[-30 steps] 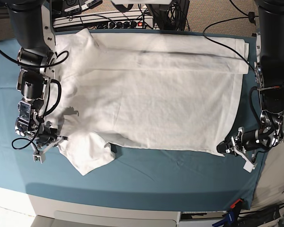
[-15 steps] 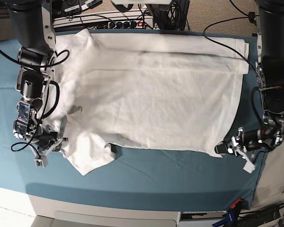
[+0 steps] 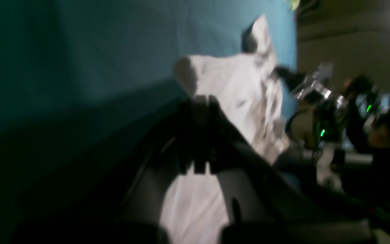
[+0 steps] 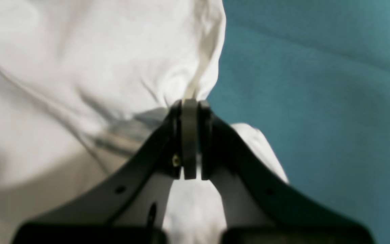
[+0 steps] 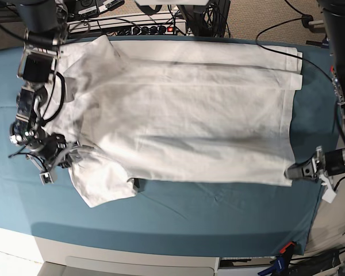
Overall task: Fold the T-shirt properly
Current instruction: 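Lift and fold the grasped edge toward the first fold with both grippers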
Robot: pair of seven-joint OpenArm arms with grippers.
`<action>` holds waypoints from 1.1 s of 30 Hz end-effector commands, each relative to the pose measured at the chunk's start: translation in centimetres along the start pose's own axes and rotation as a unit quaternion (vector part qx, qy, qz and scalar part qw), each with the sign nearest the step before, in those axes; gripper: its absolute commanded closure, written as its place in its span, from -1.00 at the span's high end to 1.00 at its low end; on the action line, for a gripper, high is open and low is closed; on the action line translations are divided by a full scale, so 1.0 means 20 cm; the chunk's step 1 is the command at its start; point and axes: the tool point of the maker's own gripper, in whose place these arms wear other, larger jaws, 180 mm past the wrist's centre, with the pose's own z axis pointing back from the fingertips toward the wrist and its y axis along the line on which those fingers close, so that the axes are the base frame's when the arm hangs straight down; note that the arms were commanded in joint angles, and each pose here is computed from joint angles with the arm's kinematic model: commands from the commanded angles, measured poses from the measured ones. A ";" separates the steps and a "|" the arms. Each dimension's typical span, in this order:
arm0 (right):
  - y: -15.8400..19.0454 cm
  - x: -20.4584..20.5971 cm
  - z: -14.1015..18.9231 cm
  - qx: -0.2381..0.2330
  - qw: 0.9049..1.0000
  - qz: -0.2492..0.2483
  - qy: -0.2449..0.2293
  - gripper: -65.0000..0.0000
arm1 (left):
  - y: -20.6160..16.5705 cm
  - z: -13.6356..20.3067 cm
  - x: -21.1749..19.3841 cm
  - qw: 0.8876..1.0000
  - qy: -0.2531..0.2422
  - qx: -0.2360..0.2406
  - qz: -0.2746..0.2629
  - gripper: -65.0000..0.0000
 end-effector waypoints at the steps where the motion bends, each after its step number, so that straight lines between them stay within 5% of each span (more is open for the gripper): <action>1: -0.08 0.11 0.06 -0.018 0.999 0.016 -0.027 -1.00 | -0.06 0.08 0.13 0.999 -0.035 -0.004 -0.022 -1.00; 17: -0.17 -0.06 0.26 -0.044 0.997 0.057 0.005 -1.00 | 0.03 0.27 0.15 0.998 -0.048 0.033 -0.020 -1.00; 33: -0.26 -0.06 0.38 -0.031 0.999 -0.016 -0.019 -1.00 | 0.17 0.23 -0.18 0.998 0.014 0.060 -0.017 -1.00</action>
